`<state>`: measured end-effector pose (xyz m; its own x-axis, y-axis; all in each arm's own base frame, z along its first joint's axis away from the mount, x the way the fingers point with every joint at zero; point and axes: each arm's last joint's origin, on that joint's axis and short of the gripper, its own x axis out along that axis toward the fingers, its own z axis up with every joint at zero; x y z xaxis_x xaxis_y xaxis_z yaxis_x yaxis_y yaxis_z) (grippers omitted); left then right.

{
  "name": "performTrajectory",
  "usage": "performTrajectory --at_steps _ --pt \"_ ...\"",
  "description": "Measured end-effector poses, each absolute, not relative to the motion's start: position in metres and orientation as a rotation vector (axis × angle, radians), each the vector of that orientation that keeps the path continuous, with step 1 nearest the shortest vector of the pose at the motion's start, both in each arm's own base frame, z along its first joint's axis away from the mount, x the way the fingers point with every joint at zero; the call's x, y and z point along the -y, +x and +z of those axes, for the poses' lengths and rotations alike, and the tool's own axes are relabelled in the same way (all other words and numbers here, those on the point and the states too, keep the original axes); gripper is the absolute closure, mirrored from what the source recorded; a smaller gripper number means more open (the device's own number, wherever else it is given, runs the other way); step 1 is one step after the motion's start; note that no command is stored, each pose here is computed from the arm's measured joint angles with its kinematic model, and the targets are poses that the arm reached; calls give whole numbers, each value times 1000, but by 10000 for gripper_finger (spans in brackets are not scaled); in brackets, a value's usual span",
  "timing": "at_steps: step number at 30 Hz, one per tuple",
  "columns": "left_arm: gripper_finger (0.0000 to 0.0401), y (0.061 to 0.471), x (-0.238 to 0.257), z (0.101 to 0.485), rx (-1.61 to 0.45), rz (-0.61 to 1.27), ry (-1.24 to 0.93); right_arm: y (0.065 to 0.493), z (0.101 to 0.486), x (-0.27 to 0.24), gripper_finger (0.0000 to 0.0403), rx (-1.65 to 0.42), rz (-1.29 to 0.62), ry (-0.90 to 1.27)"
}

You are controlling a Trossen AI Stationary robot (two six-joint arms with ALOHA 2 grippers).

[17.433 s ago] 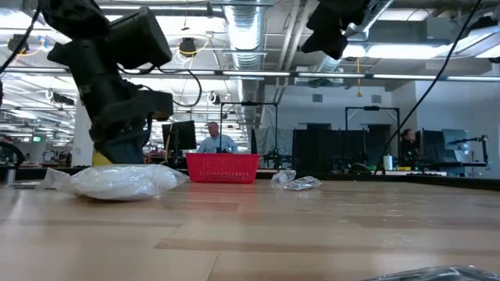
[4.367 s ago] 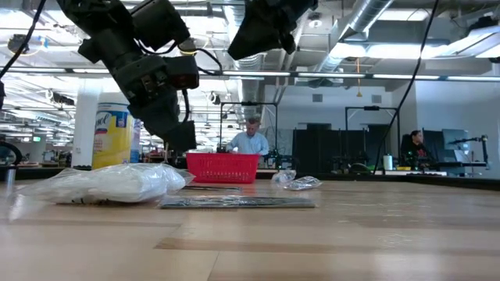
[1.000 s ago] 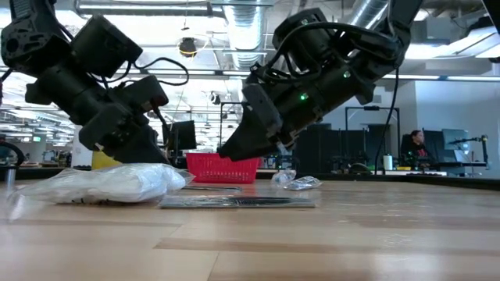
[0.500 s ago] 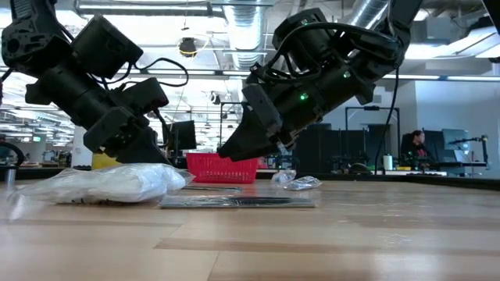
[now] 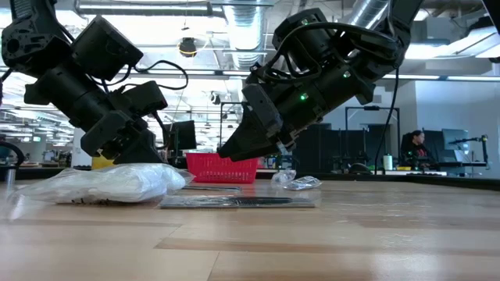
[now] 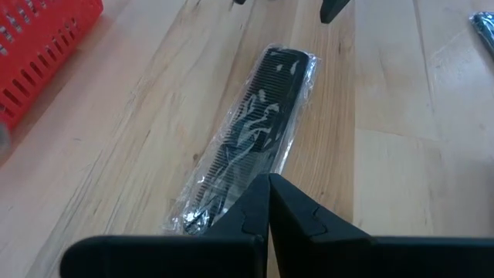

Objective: Pick & Place Travel size toiletries
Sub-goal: Put the comb into the orange basket

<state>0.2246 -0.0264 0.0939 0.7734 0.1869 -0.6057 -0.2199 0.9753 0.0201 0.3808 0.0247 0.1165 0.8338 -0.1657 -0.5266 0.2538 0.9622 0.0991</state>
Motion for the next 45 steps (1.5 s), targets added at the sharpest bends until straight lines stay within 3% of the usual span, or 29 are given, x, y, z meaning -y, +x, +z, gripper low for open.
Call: performTrajectory --at_steps 27,45 --pt "401 228 14 76 -725 195 -155 381 116 -24 190 -542 -229 183" --pt "401 229 25 92 -612 198 -45 380 116 -24 190 -544 -230 182"
